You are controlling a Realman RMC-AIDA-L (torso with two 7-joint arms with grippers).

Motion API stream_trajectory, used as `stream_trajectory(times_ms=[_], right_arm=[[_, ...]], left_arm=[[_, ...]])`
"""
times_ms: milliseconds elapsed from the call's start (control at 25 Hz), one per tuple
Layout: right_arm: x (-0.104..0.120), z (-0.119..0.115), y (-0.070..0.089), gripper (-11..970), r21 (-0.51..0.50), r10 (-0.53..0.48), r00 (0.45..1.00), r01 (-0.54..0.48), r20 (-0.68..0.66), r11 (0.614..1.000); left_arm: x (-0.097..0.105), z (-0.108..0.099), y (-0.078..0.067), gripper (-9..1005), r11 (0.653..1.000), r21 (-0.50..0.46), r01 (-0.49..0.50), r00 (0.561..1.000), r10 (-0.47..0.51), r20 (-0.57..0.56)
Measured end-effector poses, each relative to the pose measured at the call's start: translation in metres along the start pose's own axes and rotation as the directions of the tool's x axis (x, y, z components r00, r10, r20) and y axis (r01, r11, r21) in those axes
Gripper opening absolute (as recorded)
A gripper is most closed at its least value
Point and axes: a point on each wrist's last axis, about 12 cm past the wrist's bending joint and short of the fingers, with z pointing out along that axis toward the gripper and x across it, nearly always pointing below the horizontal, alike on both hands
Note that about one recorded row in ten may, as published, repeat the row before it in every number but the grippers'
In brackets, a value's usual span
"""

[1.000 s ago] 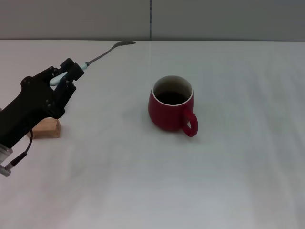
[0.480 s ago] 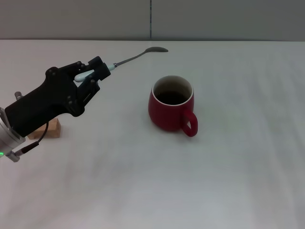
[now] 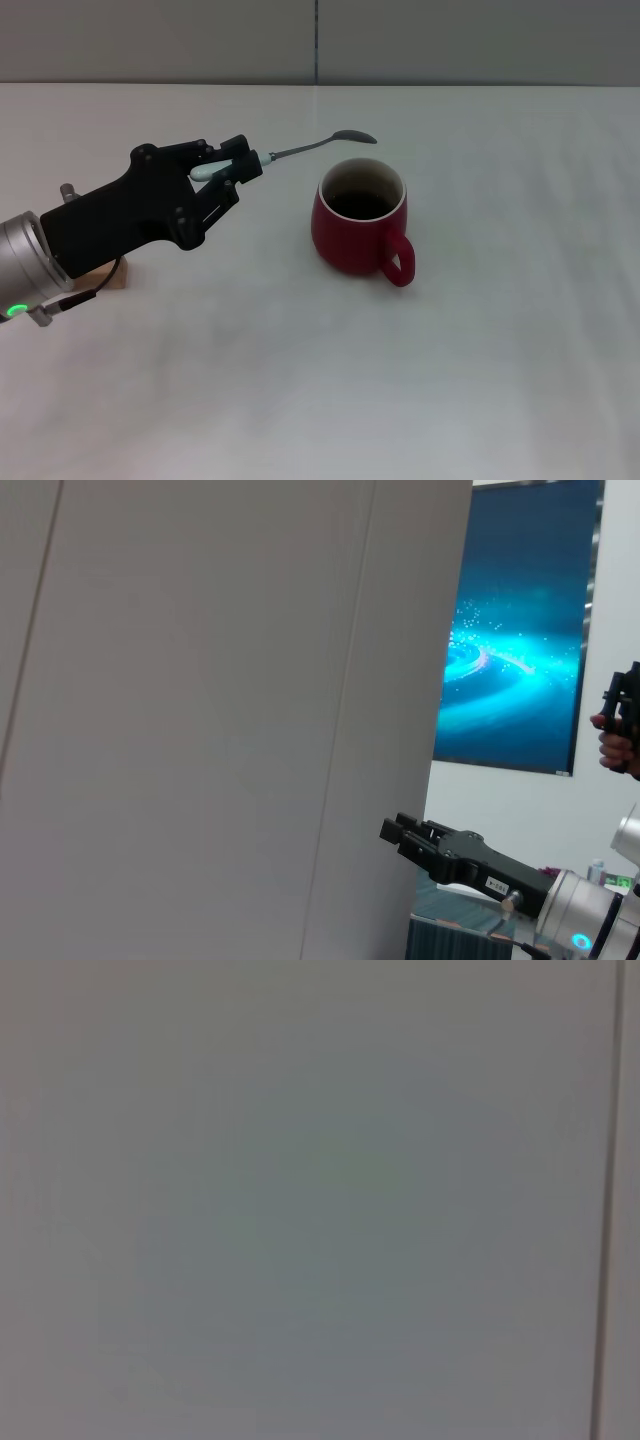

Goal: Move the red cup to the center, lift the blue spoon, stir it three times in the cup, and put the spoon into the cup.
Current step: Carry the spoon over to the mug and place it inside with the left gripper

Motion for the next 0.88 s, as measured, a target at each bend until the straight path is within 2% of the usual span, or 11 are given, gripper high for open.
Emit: stream_trajectory(times_ms=[320, 880], right_arm=[[0.001, -0.001, 0.000, 336, 0.002, 0.000, 1.000, 0.000, -0.004, 1.000], [0.003, -0.006, -0.002, 335, 0.003, 0.001, 1.000, -0.001, -0.012, 1.000]], left_arm=[[-0.009, 0.007, 0.005, 170, 0.999, 0.043, -0.017, 0.999, 0.019, -0.050], [-0.019, 0.030, 0.010, 171, 0.990, 0.104, -0.097, 0.975, 0.115, -0.192]])
